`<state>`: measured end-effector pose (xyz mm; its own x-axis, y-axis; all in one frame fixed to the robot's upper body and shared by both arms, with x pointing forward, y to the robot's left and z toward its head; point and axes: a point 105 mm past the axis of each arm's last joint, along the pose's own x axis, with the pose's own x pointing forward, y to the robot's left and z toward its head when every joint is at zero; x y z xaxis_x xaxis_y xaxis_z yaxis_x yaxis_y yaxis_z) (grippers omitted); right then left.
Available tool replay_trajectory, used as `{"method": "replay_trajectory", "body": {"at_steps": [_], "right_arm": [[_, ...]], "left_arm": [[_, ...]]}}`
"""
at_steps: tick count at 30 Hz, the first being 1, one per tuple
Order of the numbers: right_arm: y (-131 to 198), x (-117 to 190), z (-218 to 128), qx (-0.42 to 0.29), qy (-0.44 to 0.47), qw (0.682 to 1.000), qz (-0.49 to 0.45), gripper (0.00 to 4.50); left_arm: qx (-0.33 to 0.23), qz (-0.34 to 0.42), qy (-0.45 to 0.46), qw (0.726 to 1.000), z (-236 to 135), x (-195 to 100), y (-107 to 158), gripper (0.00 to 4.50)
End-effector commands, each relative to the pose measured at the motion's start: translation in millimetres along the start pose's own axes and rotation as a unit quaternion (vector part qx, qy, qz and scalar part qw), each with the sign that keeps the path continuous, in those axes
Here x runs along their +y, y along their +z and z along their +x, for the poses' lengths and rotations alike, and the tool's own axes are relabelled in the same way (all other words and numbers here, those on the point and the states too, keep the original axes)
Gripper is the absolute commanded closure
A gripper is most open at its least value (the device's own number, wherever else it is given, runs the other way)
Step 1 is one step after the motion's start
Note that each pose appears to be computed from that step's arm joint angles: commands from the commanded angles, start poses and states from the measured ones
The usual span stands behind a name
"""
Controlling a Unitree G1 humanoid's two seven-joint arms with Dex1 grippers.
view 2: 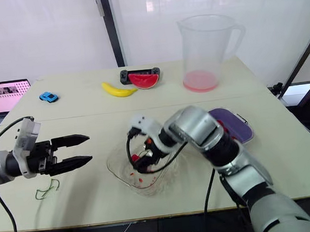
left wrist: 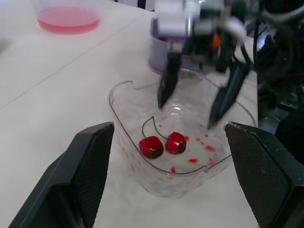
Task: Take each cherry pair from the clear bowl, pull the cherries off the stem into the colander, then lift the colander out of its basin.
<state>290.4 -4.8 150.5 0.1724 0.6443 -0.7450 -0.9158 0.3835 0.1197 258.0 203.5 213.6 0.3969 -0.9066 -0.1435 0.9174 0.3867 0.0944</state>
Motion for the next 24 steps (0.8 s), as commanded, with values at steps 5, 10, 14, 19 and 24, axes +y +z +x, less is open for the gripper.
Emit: {"method": "replay_trajectory", "body": {"at_steps": [5, 10, 14, 19, 24], "right_arm": [[6, -6, 7, -0.009, -0.056, 0.998, 0.010, 0.06], [2, -5, 14, 0.007, -0.059, 0.998, 0.014, 0.06], [0, -5, 17, 0.013, -0.064, 0.998, 0.017, 0.06], [0, -7, 20, 0.019, -0.081, 0.996, 0.015, 0.65], [-3, -8, 22, 0.028, -0.089, 0.996, 0.010, 2.83]], "left_arm": [[0.000, 0.021, -0.001, 1.000, -2, 1, 7, 0.59], [0.002, 0.023, -0.001, 1.000, -4, 1, 7, 0.59], [0.003, 0.024, 0.000, 1.000, -5, 1, 8, 0.59], [0.004, 0.025, 0.000, 1.000, -4, 2, 8, 0.59], [0.004, 0.026, 0.000, 1.000, -4, 2, 8, 0.59]]}}
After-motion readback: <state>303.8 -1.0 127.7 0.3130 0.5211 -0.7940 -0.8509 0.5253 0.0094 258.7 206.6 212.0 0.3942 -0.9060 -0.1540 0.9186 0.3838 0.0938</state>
